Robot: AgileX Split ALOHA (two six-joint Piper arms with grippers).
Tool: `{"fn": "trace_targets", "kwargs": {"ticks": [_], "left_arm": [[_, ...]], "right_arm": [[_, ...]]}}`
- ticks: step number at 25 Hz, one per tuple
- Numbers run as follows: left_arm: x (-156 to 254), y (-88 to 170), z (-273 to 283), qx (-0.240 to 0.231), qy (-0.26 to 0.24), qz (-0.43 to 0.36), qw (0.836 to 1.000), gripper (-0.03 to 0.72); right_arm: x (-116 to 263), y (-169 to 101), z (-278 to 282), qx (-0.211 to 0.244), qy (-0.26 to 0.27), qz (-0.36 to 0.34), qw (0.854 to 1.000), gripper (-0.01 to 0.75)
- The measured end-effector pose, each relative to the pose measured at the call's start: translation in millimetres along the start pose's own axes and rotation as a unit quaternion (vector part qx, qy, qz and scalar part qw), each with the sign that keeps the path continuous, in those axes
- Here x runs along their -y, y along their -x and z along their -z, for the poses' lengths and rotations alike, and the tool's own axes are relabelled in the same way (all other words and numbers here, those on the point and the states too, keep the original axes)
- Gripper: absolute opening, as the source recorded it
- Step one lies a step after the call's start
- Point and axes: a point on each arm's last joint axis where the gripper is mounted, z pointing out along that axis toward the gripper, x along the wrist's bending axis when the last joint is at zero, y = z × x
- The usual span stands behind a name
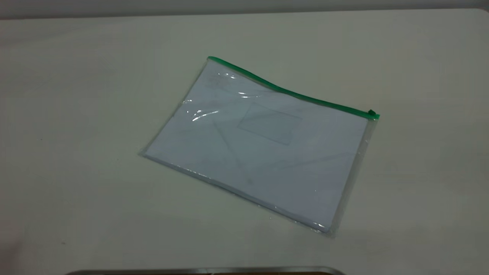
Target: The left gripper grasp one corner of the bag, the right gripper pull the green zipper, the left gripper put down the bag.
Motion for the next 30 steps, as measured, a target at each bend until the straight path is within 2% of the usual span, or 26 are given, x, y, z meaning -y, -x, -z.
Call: {"fn": "trace_targets", "kwargs": {"ticks": [5, 14, 19, 30], "left_arm": [[49.6, 3.1, 0.5, 0.0, 0.003, 0.0, 1.0, 0.448], [112.1, 6.1, -8.7, -0.001, 0.013, -0.01, 1.0, 0.448], [132.4, 6.2, -21.3, 0.0, 0.001, -0.012, 1.0, 0.448], [153.0, 4.3, -54.7, 0.004, -0.057, -0.008, 0.998, 0.448]], "right_arm": [[32.2, 0.3, 2.9, 0.051, 0.002, 0.016, 0.999, 0.468], [69.6, 21.0, -24.1, 0.125, -0.042, -0.005, 0.991, 0.468], [82.3, 27.2, -36.9, 0.134, -0.07, -0.016, 0.988, 0.468], [82.0, 28.8, -37.2, 0.141, -0.067, -0.016, 0.988, 0.468]]}}
